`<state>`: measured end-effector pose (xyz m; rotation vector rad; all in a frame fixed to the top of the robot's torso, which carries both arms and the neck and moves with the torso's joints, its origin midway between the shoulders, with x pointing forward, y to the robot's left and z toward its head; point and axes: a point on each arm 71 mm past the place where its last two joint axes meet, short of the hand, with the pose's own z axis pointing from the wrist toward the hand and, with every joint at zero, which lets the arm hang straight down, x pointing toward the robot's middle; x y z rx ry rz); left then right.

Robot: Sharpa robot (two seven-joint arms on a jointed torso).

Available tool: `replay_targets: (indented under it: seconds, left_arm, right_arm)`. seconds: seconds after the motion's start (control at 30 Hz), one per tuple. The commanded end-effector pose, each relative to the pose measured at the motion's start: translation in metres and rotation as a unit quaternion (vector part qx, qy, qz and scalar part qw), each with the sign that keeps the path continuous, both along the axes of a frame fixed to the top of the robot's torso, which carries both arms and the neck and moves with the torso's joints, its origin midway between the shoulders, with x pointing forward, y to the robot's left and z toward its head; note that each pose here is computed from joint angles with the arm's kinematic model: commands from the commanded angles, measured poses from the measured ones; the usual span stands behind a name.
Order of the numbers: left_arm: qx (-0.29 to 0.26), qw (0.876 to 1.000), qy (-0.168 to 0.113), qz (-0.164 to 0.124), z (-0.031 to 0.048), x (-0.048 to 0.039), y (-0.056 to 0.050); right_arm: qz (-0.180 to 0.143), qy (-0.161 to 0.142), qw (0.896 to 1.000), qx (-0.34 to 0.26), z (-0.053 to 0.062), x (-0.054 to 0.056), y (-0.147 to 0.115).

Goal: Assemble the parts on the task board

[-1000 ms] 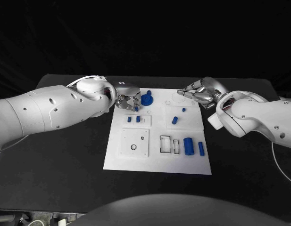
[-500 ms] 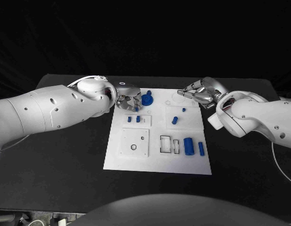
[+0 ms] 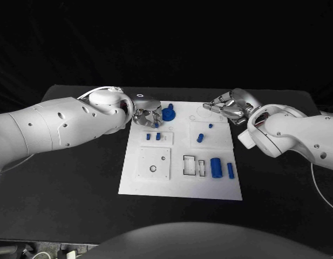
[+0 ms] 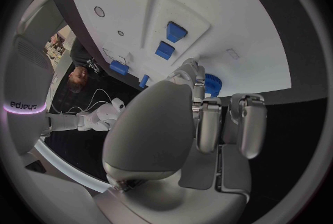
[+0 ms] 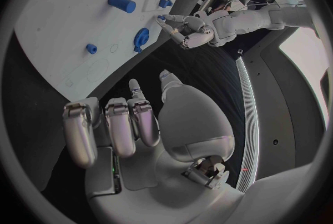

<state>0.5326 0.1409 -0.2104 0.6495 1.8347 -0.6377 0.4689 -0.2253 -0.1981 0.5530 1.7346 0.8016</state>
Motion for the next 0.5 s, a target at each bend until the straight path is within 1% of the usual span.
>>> replay_targets:
  seconds: [0.03,0.5]
  left_arm:
    - [0.014,1.000,0.012,0.003,-0.0046,-0.0007,0.0013]
    - [0.018,1.000,0.014,0.007,-0.0053,0.0019,0.0035]
  right_arm:
    - [0.008,0.002,1.000,-0.003,-0.0006,-0.0005,0.0017]
    - [0.008,0.003,1.000,-0.003,-0.0007,-0.0006,0.0018]
